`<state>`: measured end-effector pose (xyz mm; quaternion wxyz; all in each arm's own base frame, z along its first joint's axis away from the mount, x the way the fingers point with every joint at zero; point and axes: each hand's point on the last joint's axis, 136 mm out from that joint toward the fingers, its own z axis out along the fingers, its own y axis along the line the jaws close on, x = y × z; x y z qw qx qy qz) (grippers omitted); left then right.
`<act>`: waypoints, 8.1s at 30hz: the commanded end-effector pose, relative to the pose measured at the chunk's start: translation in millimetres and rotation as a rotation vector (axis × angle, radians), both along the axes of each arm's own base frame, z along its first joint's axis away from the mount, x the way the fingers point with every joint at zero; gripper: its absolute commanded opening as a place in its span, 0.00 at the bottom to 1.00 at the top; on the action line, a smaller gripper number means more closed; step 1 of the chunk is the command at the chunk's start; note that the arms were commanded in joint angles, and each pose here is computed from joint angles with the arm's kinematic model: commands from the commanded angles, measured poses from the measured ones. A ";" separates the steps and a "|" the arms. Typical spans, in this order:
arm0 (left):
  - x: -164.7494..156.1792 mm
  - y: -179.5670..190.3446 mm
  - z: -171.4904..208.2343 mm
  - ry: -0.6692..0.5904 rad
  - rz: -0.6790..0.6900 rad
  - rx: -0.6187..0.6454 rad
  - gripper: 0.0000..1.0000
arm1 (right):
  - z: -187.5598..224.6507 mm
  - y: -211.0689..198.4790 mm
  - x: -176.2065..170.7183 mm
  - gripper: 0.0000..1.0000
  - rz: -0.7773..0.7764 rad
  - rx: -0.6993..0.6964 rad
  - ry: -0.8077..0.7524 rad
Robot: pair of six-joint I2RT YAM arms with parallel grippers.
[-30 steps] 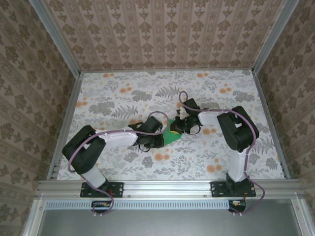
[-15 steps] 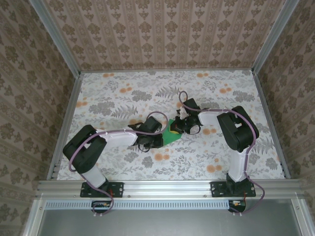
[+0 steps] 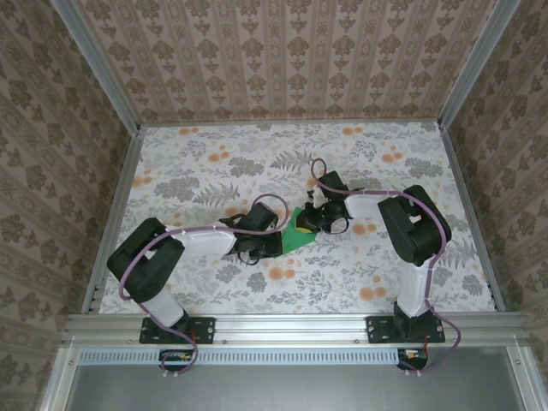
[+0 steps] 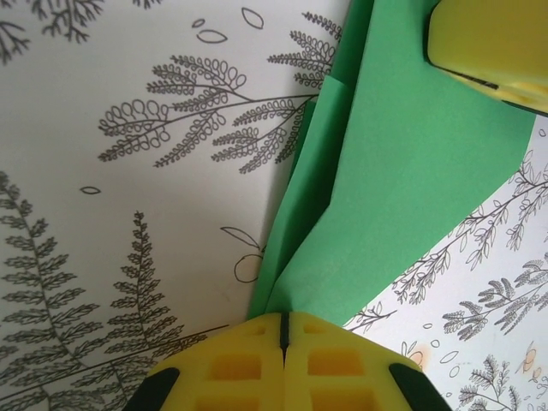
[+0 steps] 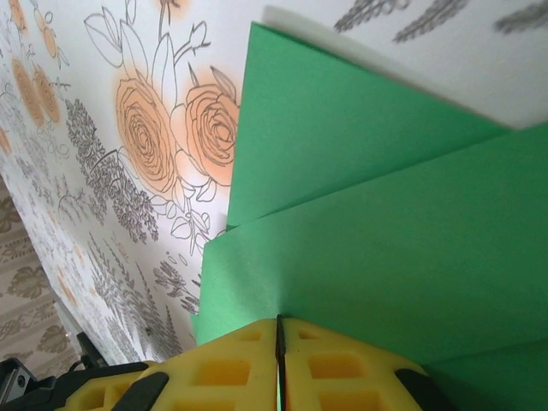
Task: Fold a paper plane with a square sheet of paper (pick it up from the middle)
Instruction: Fourth fold the wing at the center of the table.
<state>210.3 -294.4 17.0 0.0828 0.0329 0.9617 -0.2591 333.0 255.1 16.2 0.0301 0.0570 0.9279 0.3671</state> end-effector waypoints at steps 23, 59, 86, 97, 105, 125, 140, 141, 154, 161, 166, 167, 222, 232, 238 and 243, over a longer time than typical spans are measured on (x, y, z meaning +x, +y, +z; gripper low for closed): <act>-22.6 34.0 -37.1 0.127 0.084 0.094 0.00 | 0.6 35.8 -44.5 0.11 0.101 0.031 -0.010; 8.5 2.7 18.6 -0.042 0.035 -0.129 0.06 | -34.5 30.4 -43.5 0.08 0.071 -0.045 0.063; -18.8 8.1 -6.6 0.070 -0.035 -0.139 0.07 | -57.4 13.3 -50.8 0.08 0.059 -0.169 0.136; -52.8 22.1 -23.4 0.128 -0.063 -0.037 0.06 | -63.0 8.4 -53.4 0.07 0.054 -0.196 0.155; -45.8 23.5 -5.3 0.075 -0.051 -0.066 0.05 | -61.6 8.5 -53.2 0.07 0.052 -0.191 0.153; 20.9 -2.2 24.7 -0.144 0.084 -0.219 0.02 | -41.3 24.3 -45.2 0.07 0.024 -0.076 0.118; 16.1 -1.9 6.6 -0.094 0.083 -0.206 0.01 | -5.1 37.4 -27.3 0.07 0.020 0.021 0.034; 14.6 1.2 2.6 -0.082 0.090 -0.189 0.01 | -0.8 37.0 -25.4 0.07 0.016 0.028 0.019; 1.7 15.6 -21.2 0.005 0.114 -0.102 0.00 | -4.9 39.4 -42.3 0.06 0.055 0.016 0.013; 3.3 12.6 -15.5 -0.004 0.102 -0.110 0.00 | -12.2 41.3 -45.1 0.06 0.085 -0.012 0.034; 13.4 -8.1 20.1 -0.086 0.067 -0.254 0.04 | -19.1 38.6 -48.8 0.05 0.081 -0.029 0.058; 15.0 -10.5 25.0 -0.097 0.066 -0.273 0.07 | -19.7 38.8 -49.7 0.05 0.081 -0.028 0.060; 24.7 -11.8 43.6 -0.139 0.048 -0.263 0.07 | 33.1 15.3 1.8 0.14 0.034 0.010 -0.116; 46.3 -14.0 21.1 -0.126 0.100 -0.198 0.03 | 12.6 36.8 -8.3 0.09 0.080 0.021 -0.072; 44.4 -8.0 5.6 -0.085 0.119 -0.154 0.02 | 3.0 37.0 -7.6 0.09 0.090 0.004 -0.052; 40.0 -0.4 -6.1 -0.047 0.139 -0.106 0.00 | -5.0 33.8 -6.0 0.08 0.092 -0.026 -0.049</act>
